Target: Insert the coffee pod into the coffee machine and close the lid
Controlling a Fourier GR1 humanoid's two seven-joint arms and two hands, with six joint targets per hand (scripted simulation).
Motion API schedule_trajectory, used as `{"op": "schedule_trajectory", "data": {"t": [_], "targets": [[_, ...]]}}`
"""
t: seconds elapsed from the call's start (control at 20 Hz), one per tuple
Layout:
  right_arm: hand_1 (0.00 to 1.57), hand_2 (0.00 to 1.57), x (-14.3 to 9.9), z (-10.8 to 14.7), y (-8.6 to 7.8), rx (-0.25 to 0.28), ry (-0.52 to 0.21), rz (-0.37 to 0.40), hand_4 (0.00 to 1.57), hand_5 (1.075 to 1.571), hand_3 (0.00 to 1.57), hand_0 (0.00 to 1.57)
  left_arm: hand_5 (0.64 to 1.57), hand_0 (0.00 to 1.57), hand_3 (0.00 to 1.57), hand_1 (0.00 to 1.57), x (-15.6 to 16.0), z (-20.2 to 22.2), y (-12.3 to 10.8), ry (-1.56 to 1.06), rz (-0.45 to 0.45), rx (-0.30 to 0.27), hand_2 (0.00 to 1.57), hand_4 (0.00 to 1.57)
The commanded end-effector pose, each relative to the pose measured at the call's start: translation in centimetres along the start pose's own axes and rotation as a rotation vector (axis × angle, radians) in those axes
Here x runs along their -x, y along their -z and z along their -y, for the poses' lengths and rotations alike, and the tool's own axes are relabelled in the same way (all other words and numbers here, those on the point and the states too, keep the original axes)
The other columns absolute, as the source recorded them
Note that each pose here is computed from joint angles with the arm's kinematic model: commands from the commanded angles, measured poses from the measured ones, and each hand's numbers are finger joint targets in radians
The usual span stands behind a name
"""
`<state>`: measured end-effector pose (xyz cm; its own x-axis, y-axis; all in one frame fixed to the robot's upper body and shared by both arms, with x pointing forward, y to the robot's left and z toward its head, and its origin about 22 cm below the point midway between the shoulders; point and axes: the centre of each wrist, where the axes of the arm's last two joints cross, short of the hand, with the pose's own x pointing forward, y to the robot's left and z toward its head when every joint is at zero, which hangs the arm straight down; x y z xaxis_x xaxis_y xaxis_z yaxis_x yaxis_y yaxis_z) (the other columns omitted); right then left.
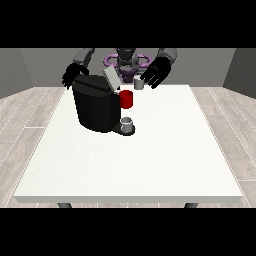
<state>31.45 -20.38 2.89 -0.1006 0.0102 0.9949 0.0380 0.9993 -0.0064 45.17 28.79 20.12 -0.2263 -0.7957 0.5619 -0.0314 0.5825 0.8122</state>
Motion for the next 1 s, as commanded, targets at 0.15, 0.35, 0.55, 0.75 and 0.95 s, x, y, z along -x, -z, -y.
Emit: {"op": "schedule_trajectory", "data": {"t": [0.15,0.35,0.55,0.75,0.95], "targets": [[0.00,0.00,-2.4,-0.4,1.0,-0.016,-0.015,0.095,0.52,1.571,0.00,0.00,1.571,1.28,1.26,1.28,-1.4,-4.5,0.6,0.026,0.051,-0.063,1.33,0.52],[0.00,0.00,-0.3,0.5,0.2,0.035,-0.017,0.028,0.53,1.571,0.00,0.00,1.571,1.26,1.24,1.26,-3.0,-1.0,1.3,0.020,0.048,-0.009,1.30,0.49],[0.00,0.00,-2.1,-0.5,1.0,0.017,-0.018,0.090,0.48,1.571,0.00,0.00,1.571,1.31,1.23,1.31,-3.4,-2.6,1.6,0.036,0.045,-0.056,1.33,0.49],[0.00,0.00,-1.3,-0.3,0.8,0.020,-0.013,0.047,0.53,1.571,0.00,0.00,1.571,1.33,1.23,1.33,-4.4,-0.6,2.1,0.054,0.041,-0.009,1.34,0.50],[0.00,0.00,-0.7,0.5,0.2,0.027,0.003,0.016,0.51,1.571,0.00,0.00,1.571,1.26,1.21,1.26,-4.2,-0.3,2.1,0.005,0.024,0.021,1.30,0.51]]}}
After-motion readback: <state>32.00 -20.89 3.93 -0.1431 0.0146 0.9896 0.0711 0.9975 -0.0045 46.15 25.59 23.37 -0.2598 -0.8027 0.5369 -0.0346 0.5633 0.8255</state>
